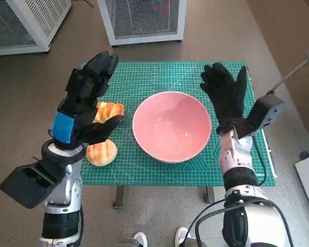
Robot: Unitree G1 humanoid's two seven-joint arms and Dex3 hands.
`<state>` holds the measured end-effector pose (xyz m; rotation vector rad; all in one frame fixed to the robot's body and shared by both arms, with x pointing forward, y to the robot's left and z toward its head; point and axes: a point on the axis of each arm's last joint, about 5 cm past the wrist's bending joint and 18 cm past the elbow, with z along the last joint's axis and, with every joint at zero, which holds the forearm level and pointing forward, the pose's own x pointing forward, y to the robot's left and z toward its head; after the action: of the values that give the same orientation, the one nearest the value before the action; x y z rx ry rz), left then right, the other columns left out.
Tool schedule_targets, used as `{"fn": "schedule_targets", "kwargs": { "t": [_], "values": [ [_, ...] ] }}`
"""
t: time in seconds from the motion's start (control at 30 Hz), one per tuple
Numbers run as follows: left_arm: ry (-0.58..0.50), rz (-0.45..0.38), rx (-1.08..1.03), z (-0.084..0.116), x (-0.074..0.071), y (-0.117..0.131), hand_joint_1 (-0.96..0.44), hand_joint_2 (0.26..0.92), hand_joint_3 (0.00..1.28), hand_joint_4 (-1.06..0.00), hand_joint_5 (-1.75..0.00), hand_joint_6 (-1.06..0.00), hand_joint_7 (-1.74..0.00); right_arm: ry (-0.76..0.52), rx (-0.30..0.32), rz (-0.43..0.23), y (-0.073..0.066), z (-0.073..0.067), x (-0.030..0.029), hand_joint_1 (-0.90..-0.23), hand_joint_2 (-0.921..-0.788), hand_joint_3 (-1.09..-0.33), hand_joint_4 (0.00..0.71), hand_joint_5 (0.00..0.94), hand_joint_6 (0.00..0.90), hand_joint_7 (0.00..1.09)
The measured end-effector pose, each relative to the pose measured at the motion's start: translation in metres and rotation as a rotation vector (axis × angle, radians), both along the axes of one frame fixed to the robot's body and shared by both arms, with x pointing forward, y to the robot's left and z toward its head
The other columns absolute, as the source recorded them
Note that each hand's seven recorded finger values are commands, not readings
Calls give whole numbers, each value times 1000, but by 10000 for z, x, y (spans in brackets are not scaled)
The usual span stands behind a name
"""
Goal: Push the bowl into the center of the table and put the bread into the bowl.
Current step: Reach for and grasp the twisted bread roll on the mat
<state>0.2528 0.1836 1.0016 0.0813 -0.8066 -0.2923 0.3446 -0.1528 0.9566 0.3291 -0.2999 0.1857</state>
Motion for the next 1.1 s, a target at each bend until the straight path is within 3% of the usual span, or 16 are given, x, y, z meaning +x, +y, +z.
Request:
{"fn": "schedule_targets", "kwargs": {
  "t": [0.07,0.17,0.27,0.37,0.57,0.8,1.1],
  "values": [
    [0,0,1,3,6,0,-542,921,279,-245,-23,-100,-458,-70,-18,-3,-11,64,3,-360,-881,-629,295,3,155,512],
    [3,3,8,7,19,8,-545,921,279,-246,-23,-100,-459,-183,-48,-4,-35,159,-6,-374,-887,-602,301,4,152,535],
    [4,14,28,18,31,32,-565,921,279,-244,-20,-99,-461,-298,-76,6,-65,242,-31,-398,-910,-541,315,6,160,551],
    [-1,35,69,45,39,71,-584,921,279,-239,-16,-92,-459,-398,-99,18,-101,302,-75,-409,-917,-512,335,13,167,555],
    [-2,131,259,161,43,236,-596,921,252,-180,-3,-47,-437,-557,-119,41,-153,388,-185,-421,-920,-488,360,22,171,559],
    [84,268,485,329,28,457,-546,921,103,-68,0,-17,-388,-660,-124,61,-197,442,-295,-421,-921,-472,396,34,187,571],
    [127,402,659,503,67,551,-515,910,39,-74,-6,-54,-327,-732,-128,89,-191,507,-361,-410,-921,-472,368,11,181,573]
  ]
}}
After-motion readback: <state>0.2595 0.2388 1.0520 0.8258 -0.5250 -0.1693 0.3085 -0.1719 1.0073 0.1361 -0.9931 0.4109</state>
